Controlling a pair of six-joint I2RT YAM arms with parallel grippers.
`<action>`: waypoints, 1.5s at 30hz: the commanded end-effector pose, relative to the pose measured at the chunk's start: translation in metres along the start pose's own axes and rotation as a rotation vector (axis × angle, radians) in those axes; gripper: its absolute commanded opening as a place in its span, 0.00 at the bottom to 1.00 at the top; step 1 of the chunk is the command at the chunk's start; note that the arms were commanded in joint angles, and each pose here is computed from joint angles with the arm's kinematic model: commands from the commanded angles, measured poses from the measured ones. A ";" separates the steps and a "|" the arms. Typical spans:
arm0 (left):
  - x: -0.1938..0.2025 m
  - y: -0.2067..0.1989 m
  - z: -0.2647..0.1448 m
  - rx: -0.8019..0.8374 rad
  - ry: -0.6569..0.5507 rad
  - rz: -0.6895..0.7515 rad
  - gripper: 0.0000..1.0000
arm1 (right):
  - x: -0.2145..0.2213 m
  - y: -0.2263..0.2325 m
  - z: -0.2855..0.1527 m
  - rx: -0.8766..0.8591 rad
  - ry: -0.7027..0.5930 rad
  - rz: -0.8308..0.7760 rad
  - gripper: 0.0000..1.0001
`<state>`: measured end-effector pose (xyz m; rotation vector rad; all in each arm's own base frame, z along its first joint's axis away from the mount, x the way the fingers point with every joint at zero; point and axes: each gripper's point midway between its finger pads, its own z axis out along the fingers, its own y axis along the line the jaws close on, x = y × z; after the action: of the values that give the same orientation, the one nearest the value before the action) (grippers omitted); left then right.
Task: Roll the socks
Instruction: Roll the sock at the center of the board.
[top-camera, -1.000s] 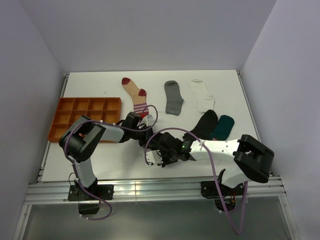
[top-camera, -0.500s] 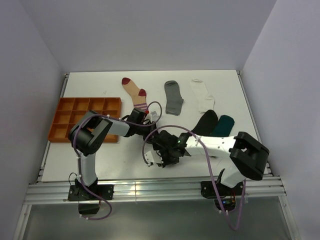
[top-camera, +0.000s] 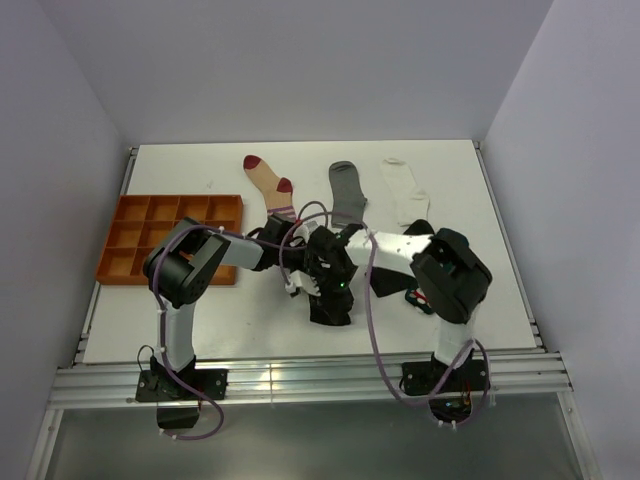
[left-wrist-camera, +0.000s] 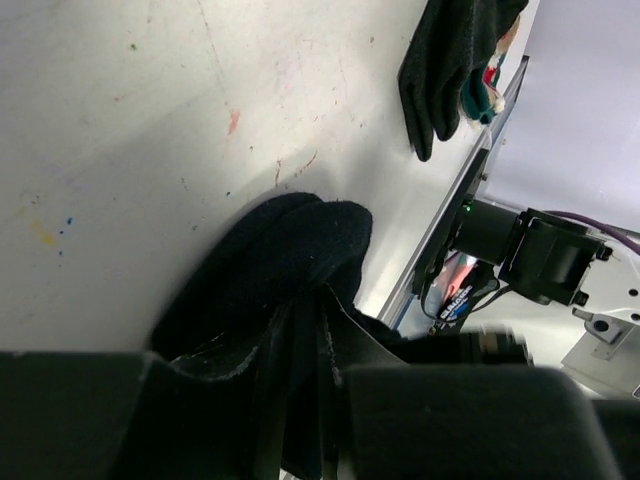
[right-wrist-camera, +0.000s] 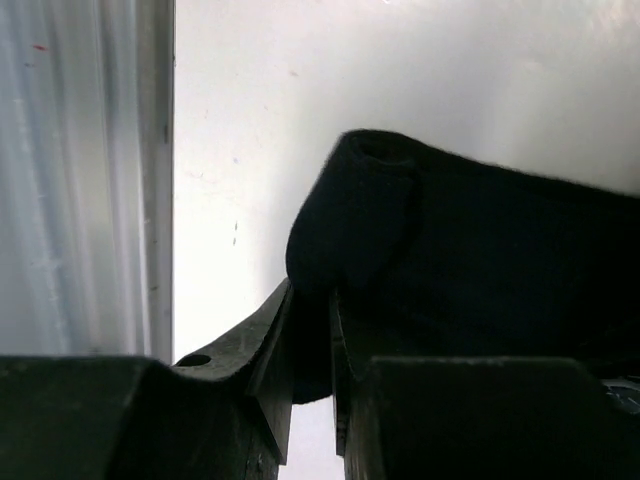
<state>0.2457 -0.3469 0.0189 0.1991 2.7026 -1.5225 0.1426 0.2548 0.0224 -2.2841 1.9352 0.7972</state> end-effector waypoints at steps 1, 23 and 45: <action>-0.003 0.016 0.001 -0.071 -0.043 0.045 0.21 | 0.016 0.014 -0.007 -0.228 -0.048 0.152 0.16; -0.028 -0.021 -0.027 -0.073 -0.211 0.212 0.56 | 0.026 -0.011 -0.009 -0.209 -0.092 0.336 0.17; -0.052 -0.045 -0.050 0.017 -0.302 0.240 0.05 | 0.028 -0.017 -0.008 -0.143 -0.102 0.342 0.16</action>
<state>0.2799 -0.3235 0.0377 0.1801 2.5154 -1.2742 0.1630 0.2548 0.0256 -1.9991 2.1218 1.2098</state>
